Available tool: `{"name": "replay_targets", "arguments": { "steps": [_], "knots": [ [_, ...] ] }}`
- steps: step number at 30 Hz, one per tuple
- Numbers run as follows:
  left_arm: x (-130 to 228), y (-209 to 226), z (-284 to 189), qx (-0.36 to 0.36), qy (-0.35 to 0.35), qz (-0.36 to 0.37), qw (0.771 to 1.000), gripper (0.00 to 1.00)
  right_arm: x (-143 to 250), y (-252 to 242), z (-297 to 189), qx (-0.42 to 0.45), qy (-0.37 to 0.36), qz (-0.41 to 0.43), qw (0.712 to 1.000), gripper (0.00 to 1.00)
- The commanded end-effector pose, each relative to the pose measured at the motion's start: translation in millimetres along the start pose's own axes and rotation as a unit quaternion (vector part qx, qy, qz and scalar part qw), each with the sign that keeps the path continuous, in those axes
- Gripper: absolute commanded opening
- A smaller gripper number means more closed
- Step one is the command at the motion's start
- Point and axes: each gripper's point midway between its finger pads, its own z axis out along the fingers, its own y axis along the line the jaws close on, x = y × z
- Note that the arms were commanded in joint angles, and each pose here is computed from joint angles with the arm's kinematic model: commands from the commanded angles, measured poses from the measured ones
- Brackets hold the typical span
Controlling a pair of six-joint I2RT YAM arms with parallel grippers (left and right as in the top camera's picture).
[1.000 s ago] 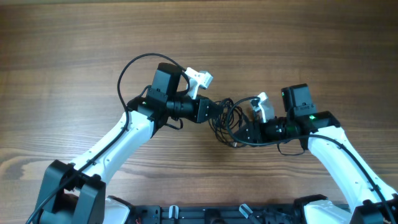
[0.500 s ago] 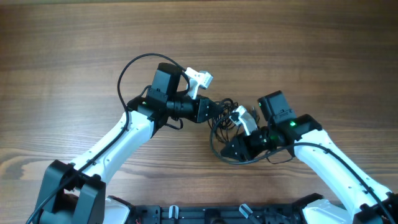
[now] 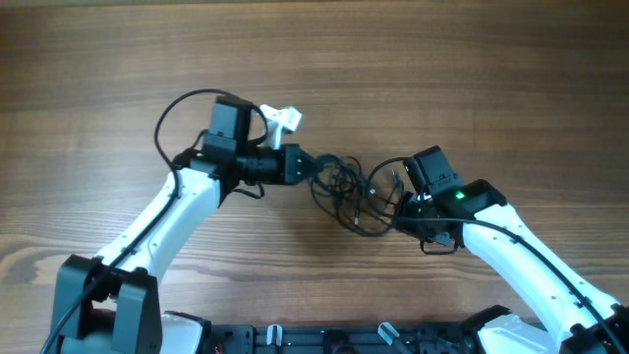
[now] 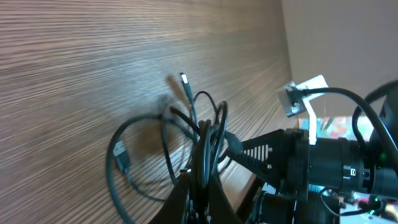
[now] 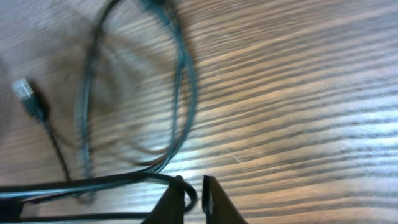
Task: Untangle cables
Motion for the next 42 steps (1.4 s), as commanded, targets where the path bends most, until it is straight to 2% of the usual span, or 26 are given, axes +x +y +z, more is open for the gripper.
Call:
{"name": "replay_targets", "arguments": {
  "steps": [1,8,16,18,19,20,22,24,26,30,33,37,42],
  "knots": [
    [-17.2,4.6,-18.5,-0.001,-0.033,-0.003,0.999,0.04,-7.5,-31.5,4.7,0.074,-0.033,0.071,0.994,0.17],
    [-23.8,8.3,-24.4,0.000,-0.046,-0.015,0.999,0.04,-9.8,-41.1,4.4,0.095,-0.050,0.113,0.988,0.18],
    [-34.6,7.1,-57.4,0.071,-0.066,-0.041,0.994,0.04,-5.5,-57.7,16.1,0.115,-0.068,0.168,0.977,0.22],
    [-31.1,0.2,-54.2,0.084,-0.057,-0.037,0.994,0.04,-8.8,-37.6,20.7,0.069,-0.055,0.103,0.991,0.25],
    [-29.6,-2.1,-51.7,0.085,-0.053,-0.034,0.994,0.04,-10.7,-22.2,22.3,0.034,-0.047,0.056,0.997,0.30],
    [-26.3,-7.0,-46.7,0.088,-0.044,-0.025,0.995,0.04,-11.2,5.9,22.4,-0.031,-0.035,-0.029,0.998,0.43],
    [-19.7,-15.7,-37.9,0.094,-0.030,-0.001,0.995,0.04,-3.0,48.6,14.9,-0.141,-0.018,-0.164,0.976,0.59],
    [-10.2,-22.2,-27.2,0.091,-0.012,0.026,0.995,0.04,3.7,75.7,4.4,-0.217,-0.016,-0.232,0.948,0.70],
    [-1.5,-13.8,-16.2,0.049,0.000,0.029,0.998,0.04,-0.3,81.4,1.9,-0.228,-0.026,-0.230,0.946,0.72],
    [21.3,33.5,-0.7,-0.129,0.029,0.029,0.991,0.04,-7.9,89.0,-1.6,-0.240,-0.045,-0.231,0.942,0.73],
    [29.6,42.3,3.7,-0.178,0.040,0.041,0.982,0.04,-13.5,87.6,-0.8,-0.231,-0.054,-0.213,0.948,0.73],
    [34.7,33.7,12.5,-0.175,0.049,0.059,0.982,0.04,-22.3,77.9,3.5,-0.201,-0.063,-0.160,0.964,0.73],
    [41.6,-3.9,27.6,-0.081,0.068,0.108,0.989,0.04,-28.1,85.2,-0.3,-0.216,-0.076,-0.156,0.961,0.75]
  ]
}}
